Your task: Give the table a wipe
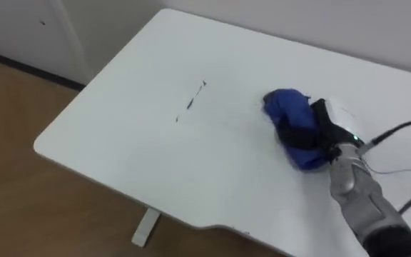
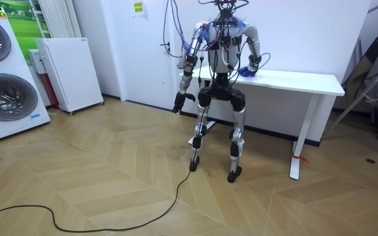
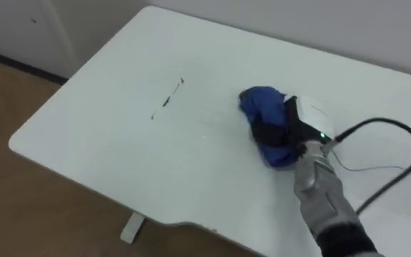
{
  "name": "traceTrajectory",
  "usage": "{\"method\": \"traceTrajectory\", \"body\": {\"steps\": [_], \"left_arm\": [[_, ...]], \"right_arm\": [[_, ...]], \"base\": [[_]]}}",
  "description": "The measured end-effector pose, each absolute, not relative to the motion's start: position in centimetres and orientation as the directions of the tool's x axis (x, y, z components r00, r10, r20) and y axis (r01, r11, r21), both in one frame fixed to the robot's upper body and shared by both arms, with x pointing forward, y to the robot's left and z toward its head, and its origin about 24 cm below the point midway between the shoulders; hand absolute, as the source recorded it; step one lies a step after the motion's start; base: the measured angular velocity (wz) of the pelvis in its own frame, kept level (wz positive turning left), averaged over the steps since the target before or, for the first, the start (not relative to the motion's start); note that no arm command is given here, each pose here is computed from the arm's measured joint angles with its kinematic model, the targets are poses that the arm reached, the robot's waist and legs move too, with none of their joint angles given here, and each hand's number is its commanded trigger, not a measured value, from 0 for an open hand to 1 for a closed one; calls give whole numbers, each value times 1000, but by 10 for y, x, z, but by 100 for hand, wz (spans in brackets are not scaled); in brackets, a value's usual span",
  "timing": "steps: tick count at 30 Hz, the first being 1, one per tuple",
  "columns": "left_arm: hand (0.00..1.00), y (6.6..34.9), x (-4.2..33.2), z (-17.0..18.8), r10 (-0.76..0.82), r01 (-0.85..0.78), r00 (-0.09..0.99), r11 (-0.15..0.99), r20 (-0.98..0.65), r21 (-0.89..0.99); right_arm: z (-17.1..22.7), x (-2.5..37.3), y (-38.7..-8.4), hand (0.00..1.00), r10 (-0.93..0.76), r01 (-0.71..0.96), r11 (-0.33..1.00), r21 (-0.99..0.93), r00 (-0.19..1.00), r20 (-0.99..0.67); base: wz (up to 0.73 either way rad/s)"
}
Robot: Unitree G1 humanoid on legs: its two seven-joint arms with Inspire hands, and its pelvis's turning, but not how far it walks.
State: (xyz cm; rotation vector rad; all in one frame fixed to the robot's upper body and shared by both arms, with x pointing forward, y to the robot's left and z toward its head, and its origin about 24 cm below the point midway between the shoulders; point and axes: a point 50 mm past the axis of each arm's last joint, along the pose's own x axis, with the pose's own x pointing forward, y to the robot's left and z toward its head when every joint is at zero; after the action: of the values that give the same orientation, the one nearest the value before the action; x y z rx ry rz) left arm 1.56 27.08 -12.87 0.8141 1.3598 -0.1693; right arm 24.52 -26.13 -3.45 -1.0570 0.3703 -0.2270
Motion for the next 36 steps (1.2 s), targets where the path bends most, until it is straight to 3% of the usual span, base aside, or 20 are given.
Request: {"method": "traceTrajectory", "body": {"steps": [4,7,9,15,17,19,22,25,31,36], "left_arm": [[0,296,8,-123,433,499,206,725,-878,475],[0,300,16,-124,456,475,236,717,-858,511],[0,297,16,-125,457,474,257,708,-851,524],[0,289,14,-132,469,497,254,687,-846,530],[0,285,12,-134,467,497,237,695,-852,519],[0,280,9,-138,456,498,214,710,-864,498],[0,274,19,-140,435,516,233,703,-870,490],[0,274,7,-138,443,528,210,699,-872,482],[0,284,-25,-134,464,536,120,714,-877,451],[0,295,-16,-129,484,482,173,718,-858,502]], "right_arm": [[-65,156,-321,100,-645,112,457,-883,725,-242],[-73,119,-347,100,-747,139,458,-878,595,-296],[-73,114,-353,100,-759,130,452,-883,575,-304],[-67,146,-340,100,-737,101,432,-896,612,-287],[-62,168,-319,100,-663,43,419,-907,697,-273],[-52,211,-275,100,-491,-36,418,-908,832,-259],[-31,256,-225,100,-271,-75,435,-897,940,-210],[-26,264,-211,100,-192,-106,439,-892,959,-208],[-59,214,-246,100,-288,-104,494,-863,917,-275],[-73,166,-294,100,-474,-43,501,-864,822,-315]], "base": [[43],[-2],[-46],[-52],[-49],[-37],[15],[60],[65],[7]]}}
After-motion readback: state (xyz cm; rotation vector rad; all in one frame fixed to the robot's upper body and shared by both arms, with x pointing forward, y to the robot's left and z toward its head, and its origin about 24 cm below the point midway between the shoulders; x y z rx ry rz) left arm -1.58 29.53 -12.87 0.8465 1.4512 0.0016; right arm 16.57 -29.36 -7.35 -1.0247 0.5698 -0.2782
